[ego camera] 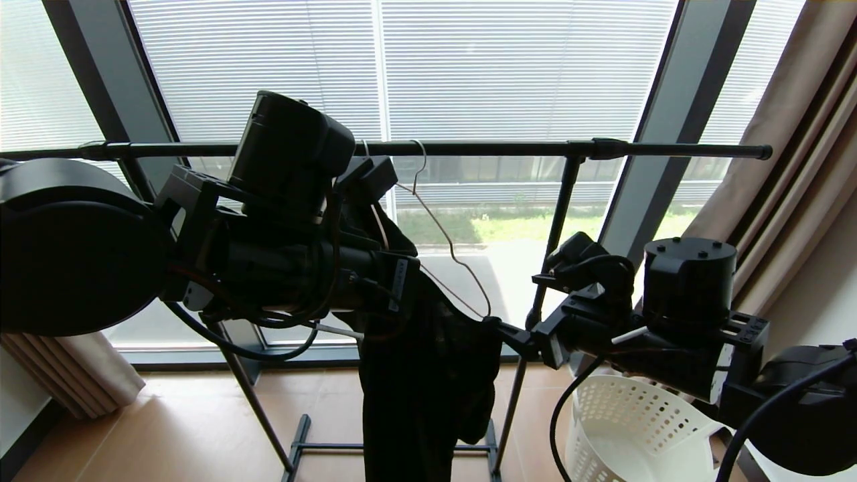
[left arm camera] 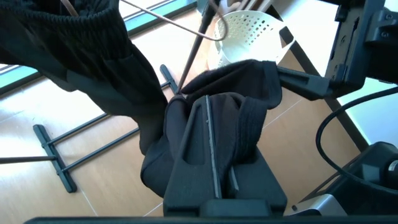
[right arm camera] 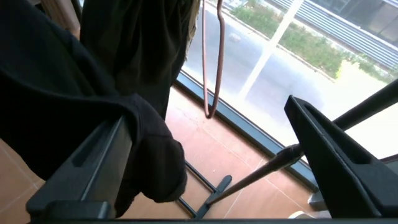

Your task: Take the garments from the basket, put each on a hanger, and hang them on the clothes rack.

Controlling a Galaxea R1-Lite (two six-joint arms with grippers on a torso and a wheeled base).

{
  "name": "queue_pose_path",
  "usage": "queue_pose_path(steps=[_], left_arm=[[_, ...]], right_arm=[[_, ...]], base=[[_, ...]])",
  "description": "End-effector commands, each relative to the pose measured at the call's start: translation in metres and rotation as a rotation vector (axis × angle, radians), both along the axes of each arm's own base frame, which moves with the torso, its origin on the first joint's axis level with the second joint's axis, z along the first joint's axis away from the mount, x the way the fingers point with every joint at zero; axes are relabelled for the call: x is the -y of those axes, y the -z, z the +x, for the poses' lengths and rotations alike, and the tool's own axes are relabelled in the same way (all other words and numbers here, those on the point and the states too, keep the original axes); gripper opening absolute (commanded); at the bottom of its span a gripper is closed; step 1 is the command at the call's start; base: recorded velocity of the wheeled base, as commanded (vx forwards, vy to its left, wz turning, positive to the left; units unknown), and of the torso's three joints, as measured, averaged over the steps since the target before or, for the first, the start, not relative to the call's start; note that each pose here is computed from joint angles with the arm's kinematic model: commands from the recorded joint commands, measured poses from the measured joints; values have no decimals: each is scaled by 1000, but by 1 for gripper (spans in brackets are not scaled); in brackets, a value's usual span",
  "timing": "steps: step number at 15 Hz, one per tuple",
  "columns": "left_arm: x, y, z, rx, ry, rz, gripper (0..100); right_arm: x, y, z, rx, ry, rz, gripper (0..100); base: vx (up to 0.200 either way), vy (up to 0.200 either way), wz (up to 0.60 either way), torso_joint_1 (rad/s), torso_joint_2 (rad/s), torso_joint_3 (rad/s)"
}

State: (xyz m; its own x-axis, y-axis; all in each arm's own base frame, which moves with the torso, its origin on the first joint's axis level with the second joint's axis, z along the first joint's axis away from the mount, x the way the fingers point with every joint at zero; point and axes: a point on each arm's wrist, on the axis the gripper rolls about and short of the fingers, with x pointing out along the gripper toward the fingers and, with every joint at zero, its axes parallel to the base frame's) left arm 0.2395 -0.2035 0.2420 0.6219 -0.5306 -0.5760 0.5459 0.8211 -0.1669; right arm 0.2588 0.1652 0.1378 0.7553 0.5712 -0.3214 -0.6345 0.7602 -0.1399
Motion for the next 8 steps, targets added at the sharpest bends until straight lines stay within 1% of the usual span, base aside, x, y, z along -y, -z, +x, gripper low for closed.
queue_pose_path(steps=[1, 3, 4, 5, 8], left_arm=[[-1, 0, -1, 0, -1, -1, 0], [-1, 0, -1, 0, -2, 0, 0], [0, 0, -1, 0, 1, -1, 0], [0, -1, -1, 2, 3, -1, 0], [1, -4, 0, 11, 2, -11, 0]], right_arm=[[2, 1, -4, -1, -17, -8, 100], [4, 2, -9, 1, -59, -18, 100], [6, 1, -12, 15, -98, -7, 100], [6, 1, -12, 27, -103, 2, 100], [2, 9, -18, 12, -139, -6, 100]], base=[[0, 0, 0, 0, 0, 0], [0, 0, 0, 0, 0, 0], [0, 0, 0, 0, 0, 0], [0, 0, 0, 0, 0, 0], [0, 0, 0, 0, 0, 0]])
